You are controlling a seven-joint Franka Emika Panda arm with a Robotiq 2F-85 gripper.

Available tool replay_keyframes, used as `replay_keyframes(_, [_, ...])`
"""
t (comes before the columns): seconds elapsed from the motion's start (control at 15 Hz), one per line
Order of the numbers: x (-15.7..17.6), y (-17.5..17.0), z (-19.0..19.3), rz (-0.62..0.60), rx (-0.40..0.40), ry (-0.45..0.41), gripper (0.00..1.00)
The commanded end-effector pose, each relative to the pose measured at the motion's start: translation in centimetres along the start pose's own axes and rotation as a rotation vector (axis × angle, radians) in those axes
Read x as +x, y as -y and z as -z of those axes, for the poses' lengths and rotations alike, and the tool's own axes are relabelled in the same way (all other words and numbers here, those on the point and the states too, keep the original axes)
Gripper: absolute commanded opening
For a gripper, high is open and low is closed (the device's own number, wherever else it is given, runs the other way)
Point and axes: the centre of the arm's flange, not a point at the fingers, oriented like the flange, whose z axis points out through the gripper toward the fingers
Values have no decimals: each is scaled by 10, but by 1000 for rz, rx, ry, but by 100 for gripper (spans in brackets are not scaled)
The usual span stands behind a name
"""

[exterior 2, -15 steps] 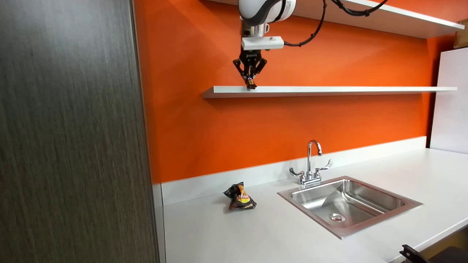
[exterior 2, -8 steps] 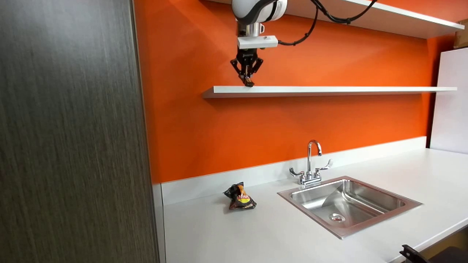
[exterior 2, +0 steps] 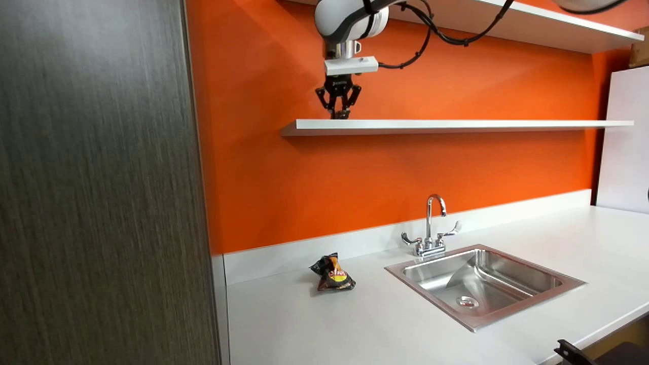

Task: Put the sneakers bar on the bottom shelf

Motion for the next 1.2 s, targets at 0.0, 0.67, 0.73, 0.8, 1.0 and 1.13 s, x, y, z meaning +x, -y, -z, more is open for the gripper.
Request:
replay_keyframes(0.0, [8, 2, 8, -3, -33, 1, 68])
replay_keyframes(0.67, [-35, -6, 58, -30, 5, 1, 100])
replay_keyframes(0.73, [-45, -4, 65, -28, 10, 15, 100])
replay_keyframes(0.8, [-54, -2, 71, -28, 17, 28, 100])
replay_keyframes(1.0, [-88, 4, 87, -36, 44, 76, 100])
replay_keyframes(1.13, [-111, 6, 93, -45, 61, 104, 100])
